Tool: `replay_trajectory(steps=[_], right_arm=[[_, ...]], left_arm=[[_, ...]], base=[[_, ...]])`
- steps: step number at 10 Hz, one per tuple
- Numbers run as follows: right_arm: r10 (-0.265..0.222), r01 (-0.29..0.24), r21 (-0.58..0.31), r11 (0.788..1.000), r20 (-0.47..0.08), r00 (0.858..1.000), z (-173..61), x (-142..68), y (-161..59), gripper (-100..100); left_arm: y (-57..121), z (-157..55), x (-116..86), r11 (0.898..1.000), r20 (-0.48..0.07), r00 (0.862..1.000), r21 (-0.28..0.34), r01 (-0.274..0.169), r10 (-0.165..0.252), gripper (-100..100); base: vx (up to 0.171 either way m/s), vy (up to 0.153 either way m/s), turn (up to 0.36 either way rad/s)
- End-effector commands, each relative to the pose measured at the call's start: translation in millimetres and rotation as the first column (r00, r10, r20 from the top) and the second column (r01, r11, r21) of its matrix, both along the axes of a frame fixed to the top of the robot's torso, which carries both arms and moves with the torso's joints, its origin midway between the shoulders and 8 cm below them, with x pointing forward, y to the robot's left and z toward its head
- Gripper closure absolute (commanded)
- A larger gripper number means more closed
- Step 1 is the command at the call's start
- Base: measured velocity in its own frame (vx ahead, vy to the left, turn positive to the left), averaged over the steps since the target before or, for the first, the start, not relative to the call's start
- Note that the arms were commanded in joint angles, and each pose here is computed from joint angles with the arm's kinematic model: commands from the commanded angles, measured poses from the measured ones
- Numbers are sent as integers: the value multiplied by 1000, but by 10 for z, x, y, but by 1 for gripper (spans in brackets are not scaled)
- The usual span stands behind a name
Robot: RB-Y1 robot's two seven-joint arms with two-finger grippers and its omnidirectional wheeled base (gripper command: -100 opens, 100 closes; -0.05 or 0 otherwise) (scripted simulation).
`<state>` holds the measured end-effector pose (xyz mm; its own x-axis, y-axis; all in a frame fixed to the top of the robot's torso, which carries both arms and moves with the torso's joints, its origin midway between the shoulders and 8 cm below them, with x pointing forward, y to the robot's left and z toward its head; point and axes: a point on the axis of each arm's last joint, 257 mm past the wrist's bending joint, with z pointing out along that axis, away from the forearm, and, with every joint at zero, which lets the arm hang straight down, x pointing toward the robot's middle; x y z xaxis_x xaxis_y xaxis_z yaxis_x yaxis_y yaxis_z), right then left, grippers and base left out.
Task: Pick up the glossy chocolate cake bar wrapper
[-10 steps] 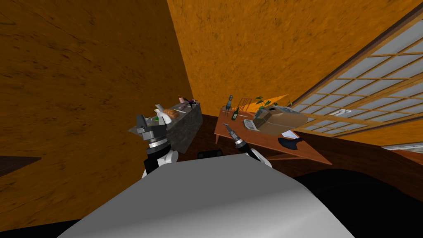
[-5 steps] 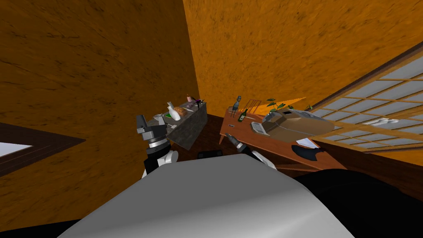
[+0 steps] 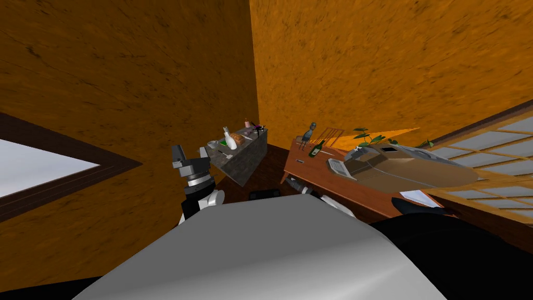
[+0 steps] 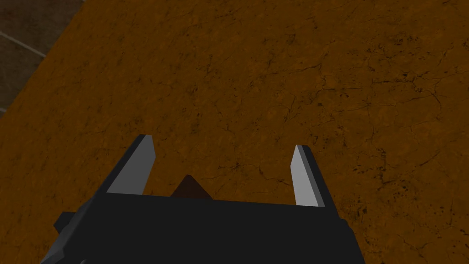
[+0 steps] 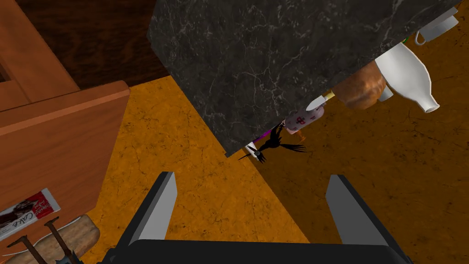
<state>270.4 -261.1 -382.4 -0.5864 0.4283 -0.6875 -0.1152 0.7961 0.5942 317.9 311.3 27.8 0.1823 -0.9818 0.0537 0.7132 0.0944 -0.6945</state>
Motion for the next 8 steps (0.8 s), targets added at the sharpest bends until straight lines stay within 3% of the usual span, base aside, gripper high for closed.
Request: replay_trajectory(steps=[1,3,4,6,8], right_arm=[[18,-19,-51,999,-30,999,-91,-107,-125,-100],[64,-85,-180,980,-123,990,-450,-450,-415,-100],[64,-86,-182,979,-123,990,-449,-451,-422,-100],[104,-167,-298,940,-215,971,-734,-804,-758,-100],[130,-252,-400,881,-308,943,-965,-1170,-1157,-100]], left_arm=[[0,0,0,1000,0,1000,0,0,0,0],[0,0,0,1000,0,1000,0,0,0,0],[0,0,0,1000,0,1000,0,0,0,0],[0,0,0,1000,0,1000,0,0,0,0],[1,0,0,1000,0,1000,0,0,0,0]], base=[[37,56,86],[52,43,232],[49,18,65],[75,19,184],[126,-3,303]])
